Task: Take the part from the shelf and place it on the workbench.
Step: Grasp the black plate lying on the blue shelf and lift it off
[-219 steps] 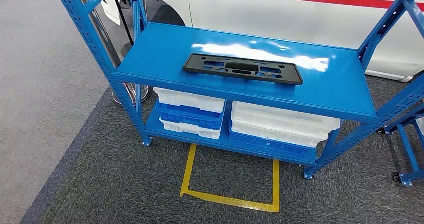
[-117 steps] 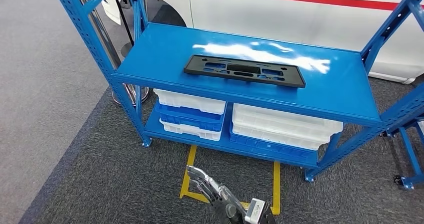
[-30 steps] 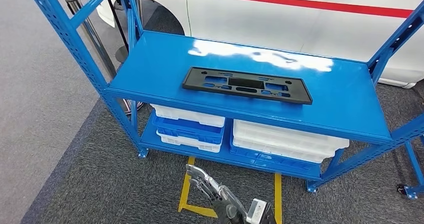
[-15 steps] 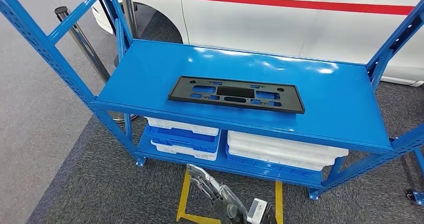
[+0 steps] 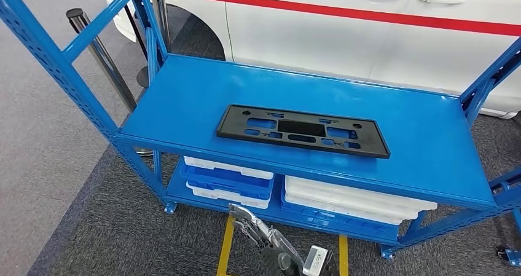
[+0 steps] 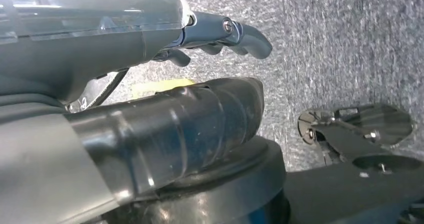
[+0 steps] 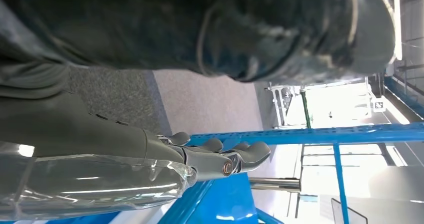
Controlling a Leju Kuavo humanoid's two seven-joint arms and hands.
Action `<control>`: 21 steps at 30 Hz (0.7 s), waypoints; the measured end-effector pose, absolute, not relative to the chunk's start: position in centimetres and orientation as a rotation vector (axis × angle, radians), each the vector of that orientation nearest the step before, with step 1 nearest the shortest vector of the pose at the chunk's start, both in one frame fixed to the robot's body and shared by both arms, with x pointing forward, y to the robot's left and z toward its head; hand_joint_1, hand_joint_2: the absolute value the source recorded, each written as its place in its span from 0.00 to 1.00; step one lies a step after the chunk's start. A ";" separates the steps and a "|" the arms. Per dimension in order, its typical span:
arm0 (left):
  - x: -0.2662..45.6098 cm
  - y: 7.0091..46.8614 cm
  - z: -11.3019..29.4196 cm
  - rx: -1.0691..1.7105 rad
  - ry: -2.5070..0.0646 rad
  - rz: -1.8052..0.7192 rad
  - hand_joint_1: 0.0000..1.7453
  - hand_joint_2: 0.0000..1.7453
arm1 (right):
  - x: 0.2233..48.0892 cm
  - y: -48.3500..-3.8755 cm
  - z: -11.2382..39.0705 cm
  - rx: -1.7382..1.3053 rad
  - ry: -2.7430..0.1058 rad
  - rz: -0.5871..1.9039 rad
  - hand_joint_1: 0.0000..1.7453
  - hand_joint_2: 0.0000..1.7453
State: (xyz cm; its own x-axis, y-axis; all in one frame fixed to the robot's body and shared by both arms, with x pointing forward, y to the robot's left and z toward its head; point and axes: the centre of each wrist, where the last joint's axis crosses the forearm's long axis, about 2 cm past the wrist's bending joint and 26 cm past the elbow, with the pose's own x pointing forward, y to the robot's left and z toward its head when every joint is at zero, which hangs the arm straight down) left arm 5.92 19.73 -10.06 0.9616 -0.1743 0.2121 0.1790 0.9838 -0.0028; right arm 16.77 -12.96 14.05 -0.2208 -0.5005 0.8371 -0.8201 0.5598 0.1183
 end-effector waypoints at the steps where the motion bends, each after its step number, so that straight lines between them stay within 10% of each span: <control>1: 5.9 19.7 -10.1 -0.022 -0.212 -0.179 0.00 0.00 | 16.8 -13.0 14.0 1.074 -1.882 0.441 0.00 0.00; 21: 5.8 19.7 -10.1 -0.022 -0.217 -0.171 0.00 0.00 | 16.8 -12.9 14.1 1.089 -1.879 0.451 0.00 0.00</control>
